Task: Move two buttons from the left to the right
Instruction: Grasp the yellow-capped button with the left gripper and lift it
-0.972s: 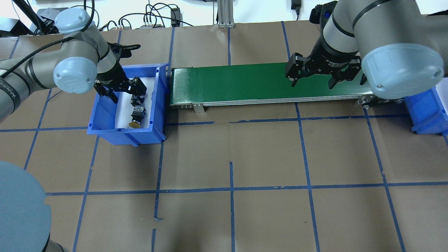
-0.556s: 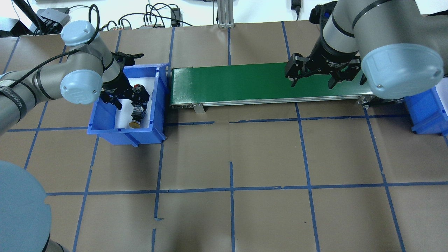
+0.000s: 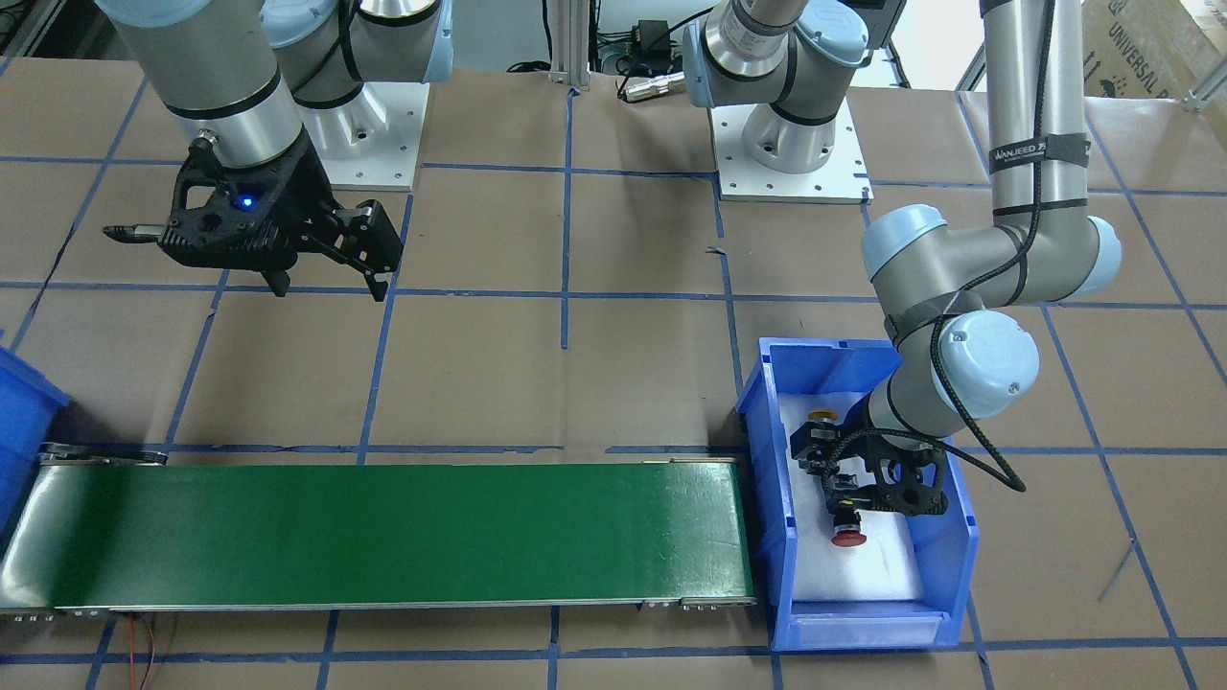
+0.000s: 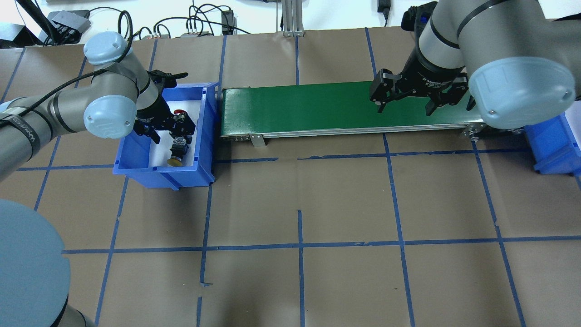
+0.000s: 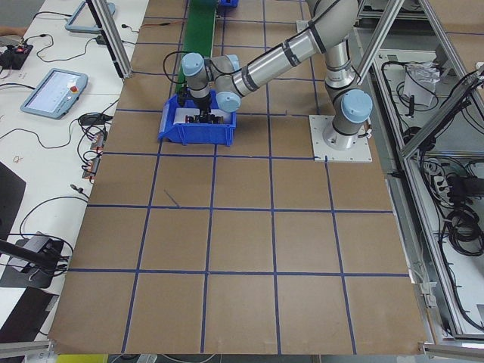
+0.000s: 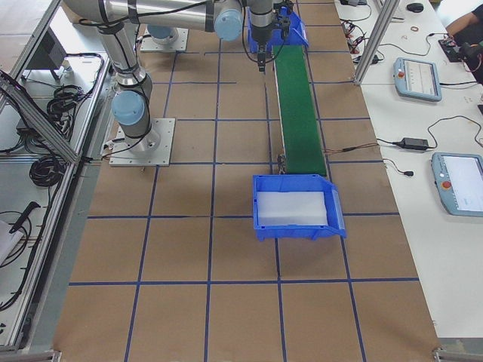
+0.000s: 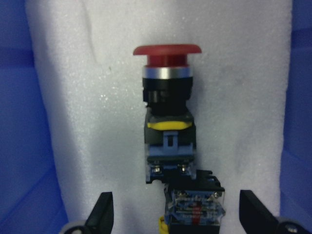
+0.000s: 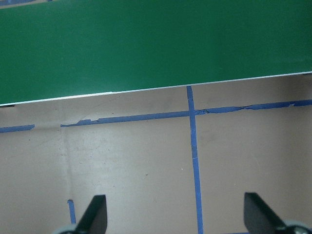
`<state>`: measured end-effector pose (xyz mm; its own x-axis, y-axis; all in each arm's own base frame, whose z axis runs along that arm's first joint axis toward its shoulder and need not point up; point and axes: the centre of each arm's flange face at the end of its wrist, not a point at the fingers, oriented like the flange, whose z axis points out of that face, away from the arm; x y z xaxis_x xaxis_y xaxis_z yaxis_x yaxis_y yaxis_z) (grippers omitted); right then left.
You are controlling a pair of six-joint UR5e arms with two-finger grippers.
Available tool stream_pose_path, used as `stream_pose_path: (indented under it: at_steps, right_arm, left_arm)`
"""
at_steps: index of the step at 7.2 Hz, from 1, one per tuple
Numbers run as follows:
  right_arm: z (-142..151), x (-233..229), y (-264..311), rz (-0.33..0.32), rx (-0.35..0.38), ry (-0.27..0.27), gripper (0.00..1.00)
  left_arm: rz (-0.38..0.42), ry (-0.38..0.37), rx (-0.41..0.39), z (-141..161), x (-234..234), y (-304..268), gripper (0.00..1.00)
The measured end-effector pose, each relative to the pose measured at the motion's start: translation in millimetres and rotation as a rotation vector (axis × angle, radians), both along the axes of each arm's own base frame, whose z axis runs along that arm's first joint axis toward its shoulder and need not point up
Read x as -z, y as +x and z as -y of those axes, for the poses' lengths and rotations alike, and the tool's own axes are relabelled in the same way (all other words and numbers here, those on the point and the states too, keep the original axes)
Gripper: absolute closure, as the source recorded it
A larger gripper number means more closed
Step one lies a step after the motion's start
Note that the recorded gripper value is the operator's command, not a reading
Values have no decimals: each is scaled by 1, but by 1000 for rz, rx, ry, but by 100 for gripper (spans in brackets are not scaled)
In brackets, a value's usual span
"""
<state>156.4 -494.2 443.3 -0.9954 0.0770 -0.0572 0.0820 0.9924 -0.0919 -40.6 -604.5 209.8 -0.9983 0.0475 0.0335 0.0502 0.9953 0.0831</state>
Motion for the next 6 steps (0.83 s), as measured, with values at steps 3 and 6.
stream_pose_path:
  at_steps: [3,6]
  right_arm:
    - [0,0,0,0,0,0,0]
    - [0,0,0,0,0,0,0]
  left_arm:
    - [11,-19,-8,4,-12,1,73]
    - [38,-16,-3,5,-87,2,73]
